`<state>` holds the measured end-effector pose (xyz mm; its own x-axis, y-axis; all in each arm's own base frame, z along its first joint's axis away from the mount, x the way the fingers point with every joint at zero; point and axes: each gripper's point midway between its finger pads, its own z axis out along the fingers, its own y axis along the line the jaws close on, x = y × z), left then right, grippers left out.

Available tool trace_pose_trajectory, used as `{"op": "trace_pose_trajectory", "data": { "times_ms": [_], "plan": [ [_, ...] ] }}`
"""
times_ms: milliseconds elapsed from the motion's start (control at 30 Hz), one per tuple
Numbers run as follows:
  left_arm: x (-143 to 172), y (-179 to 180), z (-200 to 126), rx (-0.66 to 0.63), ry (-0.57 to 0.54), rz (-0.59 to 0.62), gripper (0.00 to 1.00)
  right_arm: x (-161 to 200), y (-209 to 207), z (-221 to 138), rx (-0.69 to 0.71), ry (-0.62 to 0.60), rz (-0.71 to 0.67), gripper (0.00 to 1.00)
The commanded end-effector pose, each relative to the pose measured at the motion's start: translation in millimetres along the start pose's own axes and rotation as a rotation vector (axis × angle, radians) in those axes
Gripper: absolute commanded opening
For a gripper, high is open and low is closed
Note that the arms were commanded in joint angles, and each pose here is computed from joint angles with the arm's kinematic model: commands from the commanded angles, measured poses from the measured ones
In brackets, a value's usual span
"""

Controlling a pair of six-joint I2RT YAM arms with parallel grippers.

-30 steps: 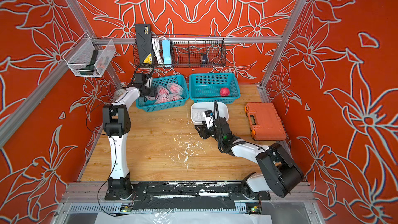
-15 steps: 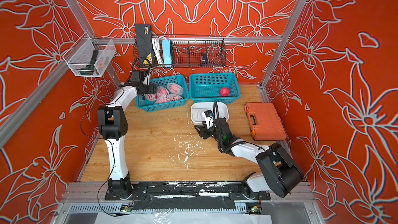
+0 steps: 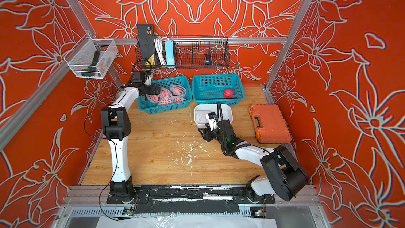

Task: Remove foam nets from apples
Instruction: Pick up the apple from the basket.

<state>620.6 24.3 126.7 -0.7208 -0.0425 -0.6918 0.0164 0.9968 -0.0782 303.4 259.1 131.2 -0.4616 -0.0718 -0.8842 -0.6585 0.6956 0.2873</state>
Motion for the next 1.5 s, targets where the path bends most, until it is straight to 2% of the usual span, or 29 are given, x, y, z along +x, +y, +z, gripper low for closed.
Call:
{"op": "trace_pose_trajectory", "data": {
  "times_ms": [0, 667, 833, 900, 1100, 1200, 1300, 1467],
  "plan": [
    [18.1, 4.9, 14.9, 0.001, 0.065, -0.031, 0.98, -17.7, 6.0, -0.8, -0.012, -0.044, -0.012, 0.60],
    [51.8, -2.5, 46.8, 0.064, 0.124, -0.047, 0.95, -15.8, 4.8, 1.1, -0.008, -0.035, -0.008, 0.60],
    [56.7, -4.0, 47.2, 0.072, 0.130, -0.053, 0.80, -15.9, 4.7, 1.8, -0.008, -0.034, -0.007, 0.61],
    [55.5, -4.1, 45.3, 0.071, 0.124, -0.057, 0.78, -16.1, 4.7, 2.0, -0.009, -0.035, -0.007, 0.60],
    [47.3, -5.7, 39.5, 0.077, 0.100, -0.055, 0.63, -16.3, 4.8, 1.6, -0.008, -0.034, -0.007, 0.60],
    [45.3, -6.0, 37.6, 0.078, 0.098, -0.055, 0.62, -16.3, 4.7, 1.1, -0.007, -0.034, -0.007, 0.61],
    [41.1, -7.0, 32.6, 0.080, 0.088, -0.056, 0.55, -16.5, 4.4, 1.0, -0.005, -0.034, -0.007, 0.60],
    [26.8, -7.5, 17.1, 0.076, 0.057, -0.053, 0.54, -16.2, 4.5, 1.3, -0.006, -0.033, -0.007, 0.61]
  ]
}}
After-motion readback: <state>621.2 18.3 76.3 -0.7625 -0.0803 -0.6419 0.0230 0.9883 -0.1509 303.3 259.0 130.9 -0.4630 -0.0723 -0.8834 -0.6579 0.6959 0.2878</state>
